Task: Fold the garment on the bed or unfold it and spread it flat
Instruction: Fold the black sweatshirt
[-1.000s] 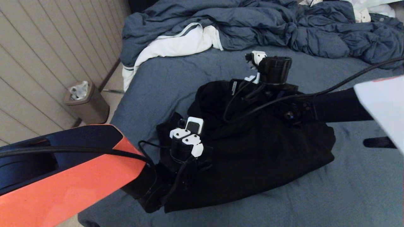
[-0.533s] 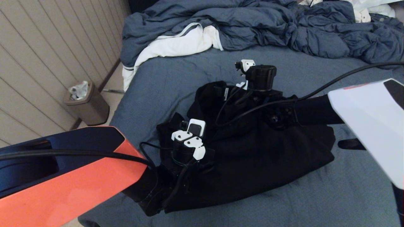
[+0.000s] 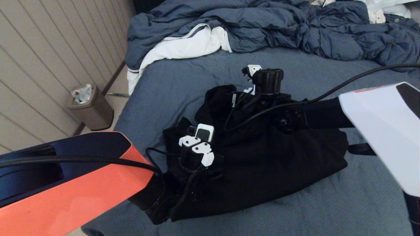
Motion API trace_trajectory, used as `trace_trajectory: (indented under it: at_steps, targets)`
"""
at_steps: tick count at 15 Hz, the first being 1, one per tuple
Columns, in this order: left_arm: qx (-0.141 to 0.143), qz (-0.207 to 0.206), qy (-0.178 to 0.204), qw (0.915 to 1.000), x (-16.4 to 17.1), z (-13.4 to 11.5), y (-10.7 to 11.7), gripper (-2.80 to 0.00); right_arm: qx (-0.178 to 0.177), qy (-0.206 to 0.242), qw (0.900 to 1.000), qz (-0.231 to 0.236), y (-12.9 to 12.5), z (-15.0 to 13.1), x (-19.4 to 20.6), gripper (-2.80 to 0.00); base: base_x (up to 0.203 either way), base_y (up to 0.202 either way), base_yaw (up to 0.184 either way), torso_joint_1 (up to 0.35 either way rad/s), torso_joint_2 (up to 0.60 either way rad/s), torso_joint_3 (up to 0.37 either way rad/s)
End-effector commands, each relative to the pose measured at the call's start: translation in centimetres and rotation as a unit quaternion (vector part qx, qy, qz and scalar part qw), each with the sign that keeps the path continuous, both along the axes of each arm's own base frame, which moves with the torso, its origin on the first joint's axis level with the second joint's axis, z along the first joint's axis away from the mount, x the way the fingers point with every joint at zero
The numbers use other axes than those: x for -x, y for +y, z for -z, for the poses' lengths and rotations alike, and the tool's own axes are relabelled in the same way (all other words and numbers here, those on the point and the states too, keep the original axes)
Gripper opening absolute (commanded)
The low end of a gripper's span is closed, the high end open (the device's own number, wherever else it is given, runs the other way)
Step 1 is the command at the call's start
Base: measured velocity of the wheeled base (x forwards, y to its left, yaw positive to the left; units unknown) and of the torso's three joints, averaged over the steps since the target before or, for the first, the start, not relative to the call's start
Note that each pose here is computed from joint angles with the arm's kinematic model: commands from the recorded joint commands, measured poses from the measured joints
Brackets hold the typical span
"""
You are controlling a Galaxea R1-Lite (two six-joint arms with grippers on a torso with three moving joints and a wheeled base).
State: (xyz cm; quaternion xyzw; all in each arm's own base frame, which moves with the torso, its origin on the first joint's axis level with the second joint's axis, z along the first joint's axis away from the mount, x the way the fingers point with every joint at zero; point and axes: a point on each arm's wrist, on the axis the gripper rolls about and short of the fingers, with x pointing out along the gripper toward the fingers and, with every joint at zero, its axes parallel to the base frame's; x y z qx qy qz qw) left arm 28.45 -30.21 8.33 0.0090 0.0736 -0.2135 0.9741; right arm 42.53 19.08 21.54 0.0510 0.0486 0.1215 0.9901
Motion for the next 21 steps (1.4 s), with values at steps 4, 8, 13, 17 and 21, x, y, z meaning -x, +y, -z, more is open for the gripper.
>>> trace_trajectory:
  at_steps: [4, 8, 13, 17, 21]
  targets:
    - [0.001, -0.002, 0.0, 1.0, 0.0, 0.1, 0.0, -2.8, -0.005, -0.009, 1.0, 0.001, -0.1, -0.5, 0.1, -2.8, 0.0, 0.0, 0.0, 0.0, 0.0, 0.0]
    - [0.0, -0.002, 0.0, 1.0, 0.0, 0.2, 0.0, -2.8, -0.01, -0.021, 1.0, 0.001, -0.1, -1.4, 0.2, -2.8, 0.0, 0.0, 0.0, 0.0, 0.0, 0.0]
    - [0.0, -0.002, 0.0, 1.0, 0.0, 0.2, 0.0, -2.8, -0.02, -0.041, 0.999, 0.001, -0.6, -3.7, 1.2, -2.8, 0.0, 0.0, 0.0, 0.0, 0.0, 0.0]
    - [0.0, -0.002, 0.001, 1.0, 0.0, 0.2, 0.0, -2.8, -0.017, -0.001, 1.0, -0.003, -1.1, -5.0, 2.3, -2.8, 0.0, 0.0, 0.0, 0.0, 0.0, 0.0]
    - [0.0, -0.002, 0.001, 1.0, 0.0, 0.2, 0.0, -2.8, -0.075, 0.062, 0.995, -0.019, -2.1, -6.0, 1.9, -2.8, 0.0, 0.0, 0.0, 0.0, 0.0, 0.0]
